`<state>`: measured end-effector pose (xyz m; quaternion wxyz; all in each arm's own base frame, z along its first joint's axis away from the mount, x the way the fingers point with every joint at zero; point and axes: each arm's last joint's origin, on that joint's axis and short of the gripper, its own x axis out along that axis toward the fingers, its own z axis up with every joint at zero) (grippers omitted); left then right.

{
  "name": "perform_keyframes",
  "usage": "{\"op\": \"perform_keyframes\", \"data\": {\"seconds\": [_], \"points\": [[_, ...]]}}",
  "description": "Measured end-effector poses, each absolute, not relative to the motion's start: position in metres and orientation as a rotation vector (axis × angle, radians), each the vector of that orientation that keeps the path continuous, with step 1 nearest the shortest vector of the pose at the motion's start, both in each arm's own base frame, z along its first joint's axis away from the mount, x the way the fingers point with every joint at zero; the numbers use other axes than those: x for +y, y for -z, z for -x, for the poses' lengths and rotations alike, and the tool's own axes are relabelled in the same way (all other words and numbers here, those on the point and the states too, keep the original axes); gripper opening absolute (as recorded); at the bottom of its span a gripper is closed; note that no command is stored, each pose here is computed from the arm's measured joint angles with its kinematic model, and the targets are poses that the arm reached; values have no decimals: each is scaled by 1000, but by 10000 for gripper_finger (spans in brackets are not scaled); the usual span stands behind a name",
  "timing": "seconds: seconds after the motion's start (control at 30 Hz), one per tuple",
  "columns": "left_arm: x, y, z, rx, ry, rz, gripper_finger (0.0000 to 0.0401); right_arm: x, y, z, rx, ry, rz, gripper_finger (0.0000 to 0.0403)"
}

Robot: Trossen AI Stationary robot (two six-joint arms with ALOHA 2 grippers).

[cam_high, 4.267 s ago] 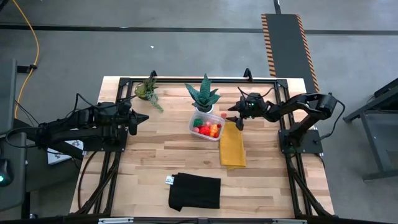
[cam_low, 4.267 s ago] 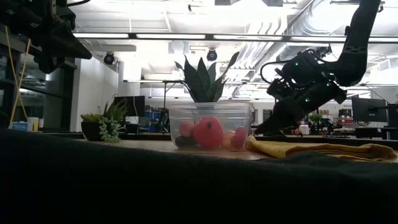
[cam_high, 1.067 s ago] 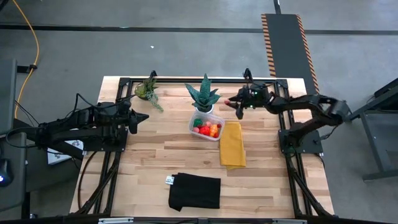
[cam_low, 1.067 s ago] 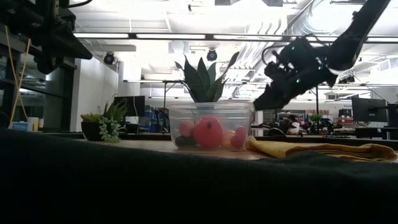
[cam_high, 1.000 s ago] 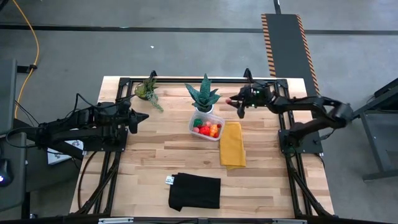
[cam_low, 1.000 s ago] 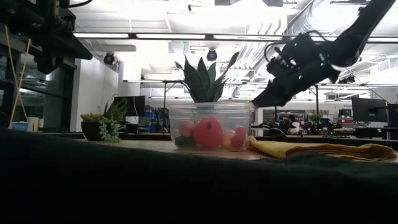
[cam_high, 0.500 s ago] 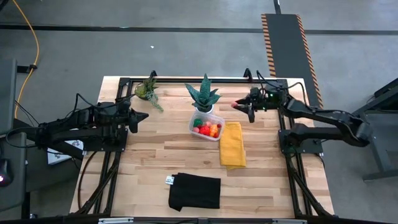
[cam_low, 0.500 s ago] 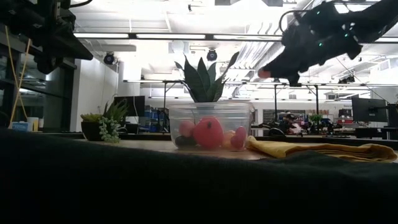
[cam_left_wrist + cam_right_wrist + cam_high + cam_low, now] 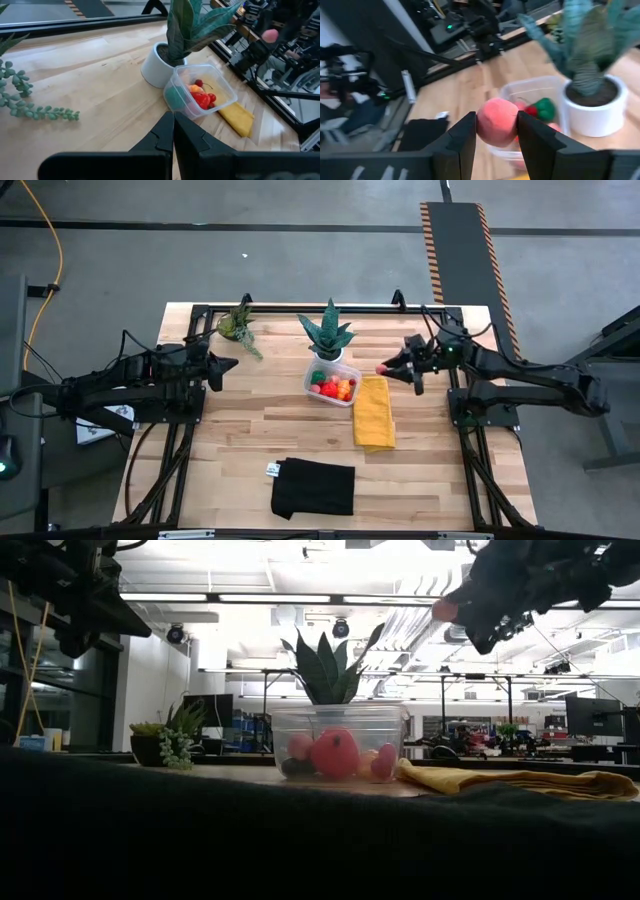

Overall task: Pick and placing Produce into tupperware
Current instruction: Put the pink peach into the transparent container

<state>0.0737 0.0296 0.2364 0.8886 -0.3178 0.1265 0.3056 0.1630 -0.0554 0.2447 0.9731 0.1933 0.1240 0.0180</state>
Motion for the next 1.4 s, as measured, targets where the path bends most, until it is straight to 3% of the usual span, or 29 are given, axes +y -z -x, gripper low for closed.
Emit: {"op": "perform_keyframes", "data": {"seconds": [0.33, 0.57, 0.97, 1.4], "points": [[30, -236, -74, 262, -637, 659, 1, -25, -253, -167, 231, -205, -469, 122], [30, -236, -74, 266, -639, 655, 1, 1, -268, -173, 93, -229, -553, 122], [30, -235, -73, 274, -641, 652, 1, 41, -279, -196, 191, 49, -513, 122], [29, -234, -73, 289, -645, 652, 1, 62, -308, -267, 543, 440, -294, 122]]}}
